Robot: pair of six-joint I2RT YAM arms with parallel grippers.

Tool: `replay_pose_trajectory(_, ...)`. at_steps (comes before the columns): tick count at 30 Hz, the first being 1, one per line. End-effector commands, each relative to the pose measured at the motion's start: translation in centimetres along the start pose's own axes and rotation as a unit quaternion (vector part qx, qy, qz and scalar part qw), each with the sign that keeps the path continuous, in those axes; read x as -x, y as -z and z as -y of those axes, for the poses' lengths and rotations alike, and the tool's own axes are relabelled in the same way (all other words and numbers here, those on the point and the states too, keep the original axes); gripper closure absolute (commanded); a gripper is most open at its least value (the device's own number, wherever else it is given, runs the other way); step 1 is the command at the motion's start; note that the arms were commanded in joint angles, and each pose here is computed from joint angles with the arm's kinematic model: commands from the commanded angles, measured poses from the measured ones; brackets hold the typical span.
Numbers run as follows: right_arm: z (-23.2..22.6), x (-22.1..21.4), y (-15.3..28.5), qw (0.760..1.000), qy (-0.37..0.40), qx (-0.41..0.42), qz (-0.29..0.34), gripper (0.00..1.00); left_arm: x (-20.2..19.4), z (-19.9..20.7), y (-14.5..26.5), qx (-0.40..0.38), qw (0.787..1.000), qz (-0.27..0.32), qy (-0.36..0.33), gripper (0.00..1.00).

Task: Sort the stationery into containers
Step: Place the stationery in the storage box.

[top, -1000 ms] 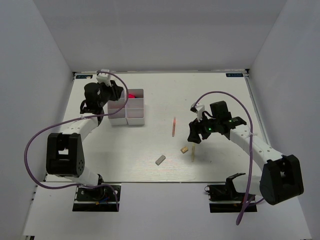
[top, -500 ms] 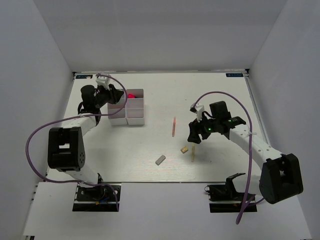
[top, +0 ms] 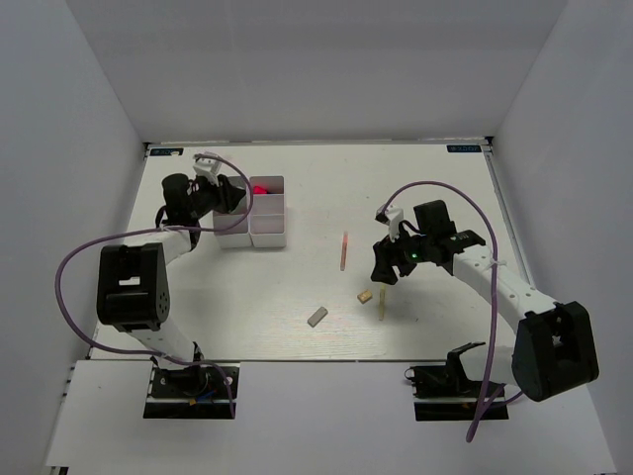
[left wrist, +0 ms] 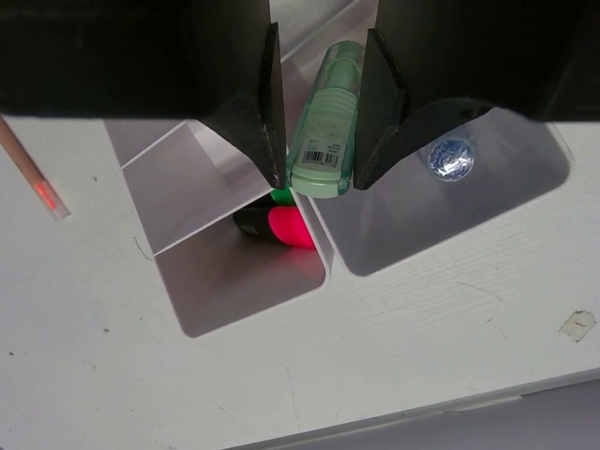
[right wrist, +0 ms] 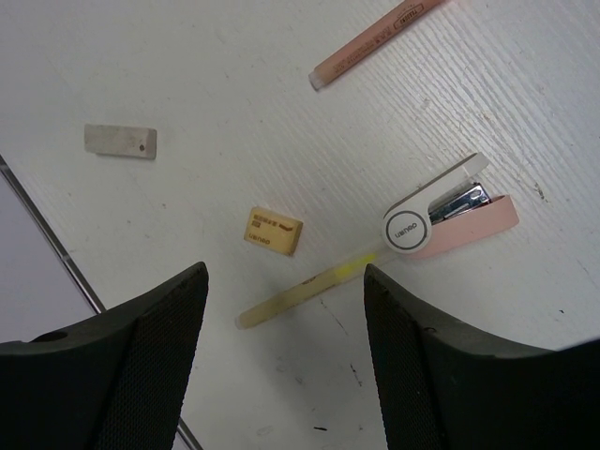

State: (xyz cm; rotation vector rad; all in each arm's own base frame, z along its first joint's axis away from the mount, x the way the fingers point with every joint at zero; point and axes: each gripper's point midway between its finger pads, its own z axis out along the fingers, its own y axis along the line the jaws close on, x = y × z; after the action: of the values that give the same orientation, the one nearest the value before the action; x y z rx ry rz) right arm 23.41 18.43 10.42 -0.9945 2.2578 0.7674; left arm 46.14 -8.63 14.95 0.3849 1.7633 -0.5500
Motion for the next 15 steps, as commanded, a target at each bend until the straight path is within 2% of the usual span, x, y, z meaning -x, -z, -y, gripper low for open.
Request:
replay_pose_trajectory(1,0.2,1.8,0.6,1.0,0.014,0.0,0.02,0.3,0.6,0.1,0.4,-0.005,0.999,0.013,-0.032,0.81)
replay_pose_trajectory(3,0.1,1.8,0.5,1.0,0.013,0.001,0.018,0.3,0.3,-0.1,0.6,0.001,0.999,0.011,-0.03,0.6)
replay_pose_trajectory(7,0.1,1.8,0.6,1.0,0.013,0.001,0.019,0.3,1.4,0.0,1.1,0.013,0.999,0.021,-0.039,0.32)
replay_pose_trajectory(10,0.0,2.0,0.7,1.0,0.015,0.001,0.023,0.29,2.6,0.7,1.4,0.004,0.999,0.026,-0.034,0.31)
replay_pose_trajectory(14,0.1,1.9,0.8,1.0,0.014,0.0,0.021,0.28,6.3,3.2,2.7,-0.007,0.997,0.05,-0.054,0.29)
replay_pose_trajectory(15,0.2,2.0,0.9,1.0,0.014,-0.003,0.023,0.3,7.1,3.4,3.0,-0.003,0.997,0.05,-0.053,0.37)
